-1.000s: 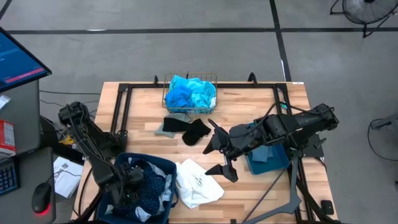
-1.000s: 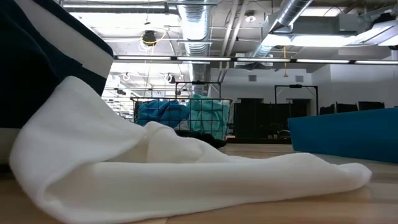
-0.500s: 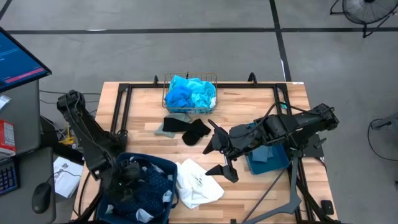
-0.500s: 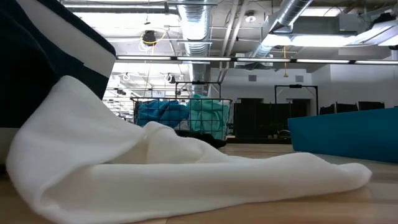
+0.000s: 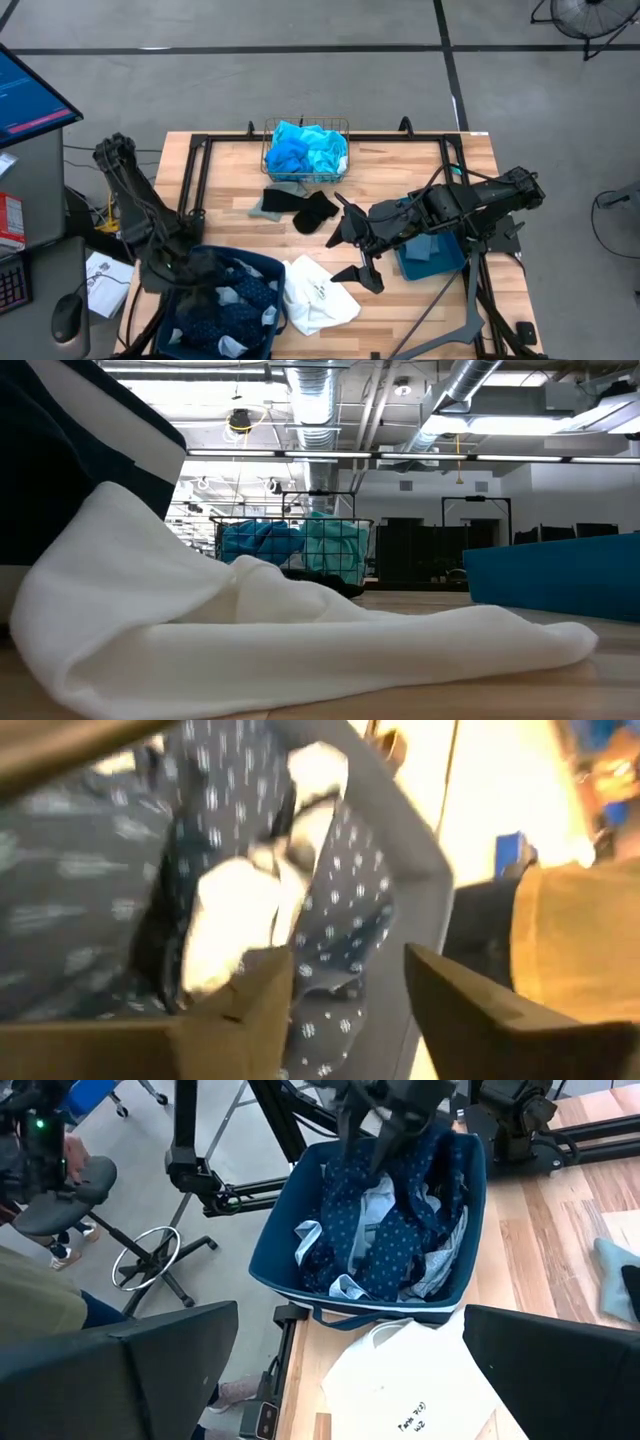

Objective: Pick & Place Cloths
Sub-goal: Put the blue patterned shirt into the blue laundry organizer

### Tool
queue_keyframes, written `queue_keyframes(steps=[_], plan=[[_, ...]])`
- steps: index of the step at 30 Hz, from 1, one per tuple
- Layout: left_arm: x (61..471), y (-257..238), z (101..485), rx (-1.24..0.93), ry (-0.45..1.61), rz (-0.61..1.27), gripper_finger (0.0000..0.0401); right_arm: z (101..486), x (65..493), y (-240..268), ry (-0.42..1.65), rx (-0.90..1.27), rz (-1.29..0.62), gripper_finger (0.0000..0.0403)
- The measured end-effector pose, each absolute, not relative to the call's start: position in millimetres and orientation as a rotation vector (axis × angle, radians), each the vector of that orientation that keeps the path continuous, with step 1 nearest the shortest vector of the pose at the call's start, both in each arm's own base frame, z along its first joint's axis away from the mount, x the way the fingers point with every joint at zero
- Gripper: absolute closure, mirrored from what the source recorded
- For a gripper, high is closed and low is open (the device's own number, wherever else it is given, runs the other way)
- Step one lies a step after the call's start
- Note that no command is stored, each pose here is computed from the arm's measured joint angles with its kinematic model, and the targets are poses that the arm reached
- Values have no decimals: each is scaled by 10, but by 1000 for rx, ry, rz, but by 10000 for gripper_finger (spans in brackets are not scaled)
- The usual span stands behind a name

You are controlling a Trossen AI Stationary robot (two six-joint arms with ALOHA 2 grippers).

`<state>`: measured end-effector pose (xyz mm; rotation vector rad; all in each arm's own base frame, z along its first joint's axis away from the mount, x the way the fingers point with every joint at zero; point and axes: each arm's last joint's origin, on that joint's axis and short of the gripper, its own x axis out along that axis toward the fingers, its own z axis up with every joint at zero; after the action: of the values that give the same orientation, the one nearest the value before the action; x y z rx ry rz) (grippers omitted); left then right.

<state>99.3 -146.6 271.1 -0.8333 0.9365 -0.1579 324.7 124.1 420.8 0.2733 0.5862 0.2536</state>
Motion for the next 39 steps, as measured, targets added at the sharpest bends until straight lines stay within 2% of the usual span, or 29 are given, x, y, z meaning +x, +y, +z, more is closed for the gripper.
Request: queue_keyframes(steps=[4, 8, 10, 16, 20, 25, 28, 33, 39], plan=[[963, -1372, 2798, -821, 832, -162, 289, 4208, 3247, 1241, 586, 273, 254, 23], [953, -1394, 2860, -834, 802, -230, 372, 4208, 3247, 1241, 586, 274, 253, 23], [946, -1400, 2861, -832, 805, -237, 392, 4208, 3247, 1241, 587, 280, 251, 23], [940, -1238, 2945, -803, 722, -186, 401, 4208, 3248, 1239, 587, 281, 251, 23], [859, -1009, 2997, -689, 722, -26, 401, 4208, 3248, 1237, 587, 283, 249, 23], [744, -728, 2887, -537, 864, 259, 401, 4208, 3249, 1238, 589, 295, 246, 23], [745, -691, 2826, -485, 911, 368, 401, 4208, 3248, 1238, 592, 314, 240, 23], [893, -859, 2742, -441, 938, 404, 401, 4209, 3247, 1240, 592, 317, 240, 23], [1128, -1287, 2554, -444, 983, 338, 401, 4207, 3248, 1240, 593, 317, 240, 23]])
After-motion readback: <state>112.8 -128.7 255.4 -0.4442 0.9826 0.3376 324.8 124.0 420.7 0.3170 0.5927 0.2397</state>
